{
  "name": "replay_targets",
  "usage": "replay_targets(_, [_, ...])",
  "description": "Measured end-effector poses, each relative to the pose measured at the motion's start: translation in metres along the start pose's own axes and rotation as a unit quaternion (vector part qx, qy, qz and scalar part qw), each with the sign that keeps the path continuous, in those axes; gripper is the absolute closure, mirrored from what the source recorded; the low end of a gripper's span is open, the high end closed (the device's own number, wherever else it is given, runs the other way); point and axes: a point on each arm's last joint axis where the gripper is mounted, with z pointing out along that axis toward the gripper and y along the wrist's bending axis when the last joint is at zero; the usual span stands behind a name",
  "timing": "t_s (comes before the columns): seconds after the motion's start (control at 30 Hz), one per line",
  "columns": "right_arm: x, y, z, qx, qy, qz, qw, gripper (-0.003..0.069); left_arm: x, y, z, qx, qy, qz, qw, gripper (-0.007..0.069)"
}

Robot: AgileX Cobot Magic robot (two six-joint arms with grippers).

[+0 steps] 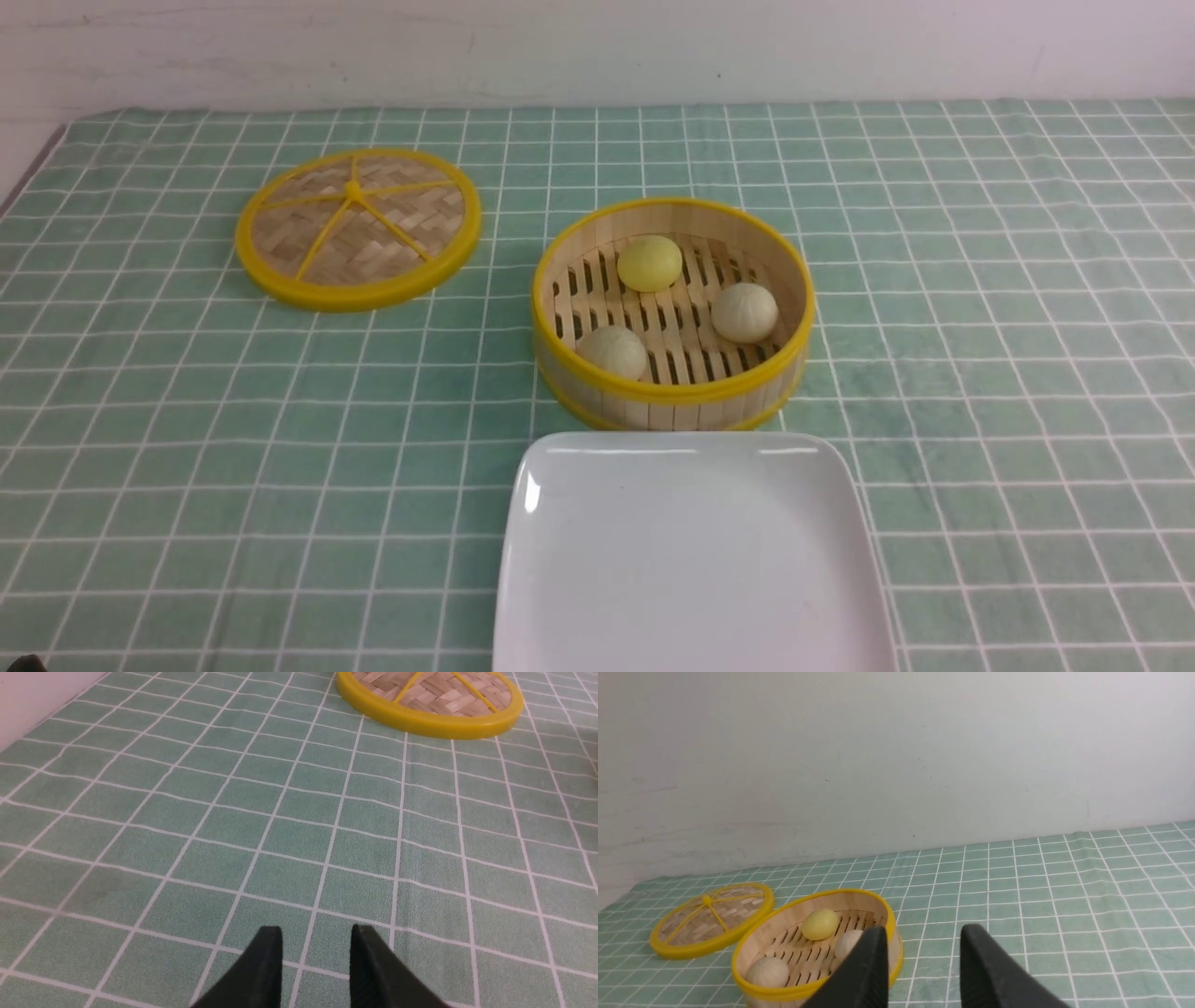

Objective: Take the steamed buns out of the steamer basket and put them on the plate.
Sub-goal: Use the right arm to grab the steamed stuffed bun that is closest to it

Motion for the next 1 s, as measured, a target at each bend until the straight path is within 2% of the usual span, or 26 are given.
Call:
replay_targets(0.17, [0.0,0.0,0.0,-0.001,0.0,0.0,1.0,0.0419,0.0,0.0,0.0,0.002,-0.001,-0.01,1.0,0.0385])
replay_targets(0.33, [0.001,0.0,0.0,-0.002,0.004,0.001,1.0,0.0419,-0.002,-0.006,0.0,0.035,-0.013,-0.121,0.992,0.0385])
replay_targets(0.4, [0.001,0.0,0.0,-0.003,0.008,0.001,1.0,0.0419,-0.004,-0.007,0.0,0.044,-0.025,-0.139,0.989,0.0385])
replay_targets(0.53, [0.003,0.001,0.0,-0.004,0.019,0.002,1.0,0.0419,-0.015,-0.011,-0.001,0.079,-0.077,-0.219,0.969,0.0385])
replay_targets(0.7, [0.004,0.001,0.0,-0.005,0.02,0.002,1.0,0.0419,-0.02,-0.012,-0.003,0.101,-0.093,-0.305,0.942,0.0385])
replay_targets(0.9, [0.004,0.003,0.001,-0.016,0.032,0.01,0.999,0.0419,-0.021,-0.012,-0.003,0.108,-0.096,-0.336,0.931,0.0385])
replay_targets(1.0, [0.001,0.006,0.008,-0.032,0.07,-0.018,0.997,0.0419,-0.022,-0.012,-0.003,0.11,-0.097,-0.342,0.928,0.0385])
